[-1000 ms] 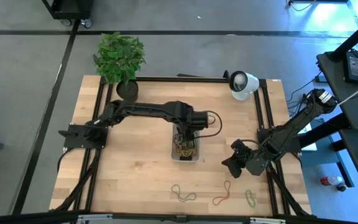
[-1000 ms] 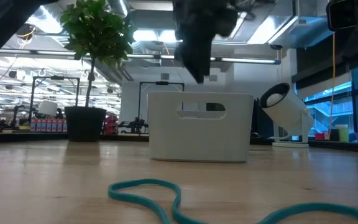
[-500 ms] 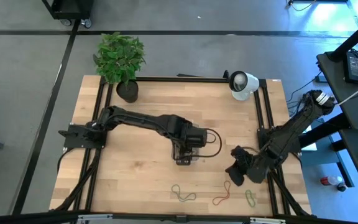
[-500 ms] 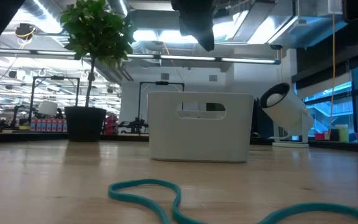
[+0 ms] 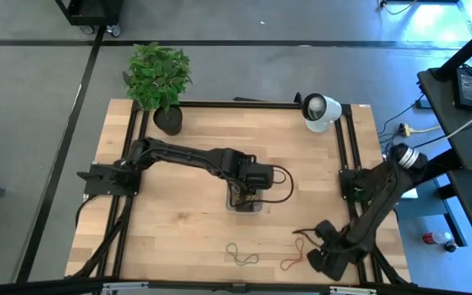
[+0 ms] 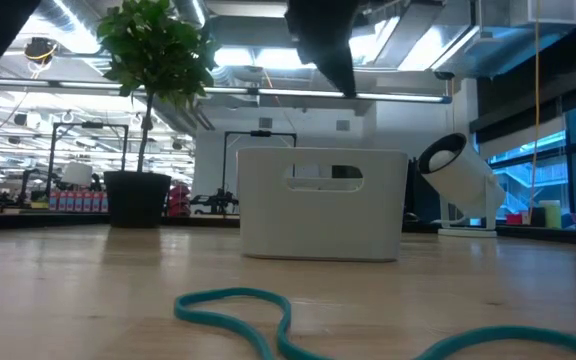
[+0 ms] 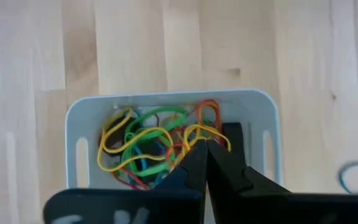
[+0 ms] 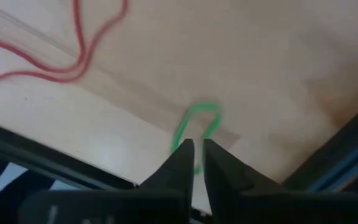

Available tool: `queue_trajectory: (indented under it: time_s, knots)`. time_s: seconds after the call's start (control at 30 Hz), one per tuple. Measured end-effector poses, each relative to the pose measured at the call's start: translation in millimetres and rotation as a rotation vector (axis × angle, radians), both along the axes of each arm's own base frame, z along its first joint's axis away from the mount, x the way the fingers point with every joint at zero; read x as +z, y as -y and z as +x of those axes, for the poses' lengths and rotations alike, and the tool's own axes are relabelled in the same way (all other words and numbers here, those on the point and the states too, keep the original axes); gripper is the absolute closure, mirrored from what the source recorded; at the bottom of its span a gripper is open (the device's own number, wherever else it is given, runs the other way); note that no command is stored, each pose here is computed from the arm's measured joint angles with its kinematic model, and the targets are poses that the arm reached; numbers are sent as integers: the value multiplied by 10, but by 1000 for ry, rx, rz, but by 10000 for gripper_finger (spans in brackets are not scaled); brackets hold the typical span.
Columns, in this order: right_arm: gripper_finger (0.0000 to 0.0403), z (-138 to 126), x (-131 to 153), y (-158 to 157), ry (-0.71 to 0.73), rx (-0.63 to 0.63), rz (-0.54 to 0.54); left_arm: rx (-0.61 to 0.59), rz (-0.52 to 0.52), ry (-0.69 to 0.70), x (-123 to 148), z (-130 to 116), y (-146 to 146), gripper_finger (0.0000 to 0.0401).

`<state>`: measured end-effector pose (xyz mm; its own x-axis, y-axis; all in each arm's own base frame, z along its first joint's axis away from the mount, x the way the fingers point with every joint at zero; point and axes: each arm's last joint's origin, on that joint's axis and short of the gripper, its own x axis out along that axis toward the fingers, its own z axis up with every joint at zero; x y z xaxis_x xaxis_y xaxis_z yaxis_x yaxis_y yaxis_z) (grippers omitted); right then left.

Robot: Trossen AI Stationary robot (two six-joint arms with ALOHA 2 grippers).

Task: Pick and place rubber bands into bin
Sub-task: Put the green rubber band into the gray bin

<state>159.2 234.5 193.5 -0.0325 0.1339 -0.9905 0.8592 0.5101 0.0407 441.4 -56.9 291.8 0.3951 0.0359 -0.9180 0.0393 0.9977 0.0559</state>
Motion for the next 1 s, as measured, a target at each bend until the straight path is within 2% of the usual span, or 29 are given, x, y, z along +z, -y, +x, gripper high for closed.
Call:
queue_trajectory:
  time_s: [0.1, 0.23, 0.3, 0.47, 0.6, 0.77, 0.9, 1.0]
  knots:
    - [350, -33, -138, -139, -19, -36, 6, 24, -16, 65, -97, -17, -10, 400]
    - [318, -70, -298, -265, -47, -60, 4, 51, -50, 140, -272, -204, -12, 399]
    - [306, -92, -376, -297, -84, -67, -9, 70, -70, 164, -345, -379, -34, 400]
    - [296, -133, -550, -365, -134, -67, -40, 137, -123, 273, -315, -897, -111, 399]
    - [318, -106, -647, -412, -145, -63, -29, 175, -140, 359, -230, -1329, -177, 400]
    - [392, -68, -661, -425, -140, -92, -19, 229, -165, 470, -132, -1793, -218, 400]
    - [398, 55, -512, -420, -138, -111, -41, 210, -168, 522, -115, -2109, -175, 399]
    - [400, 227, -199, -390, -75, -130, -39, 206, -131, 531, -222, -2310, -110, 399]
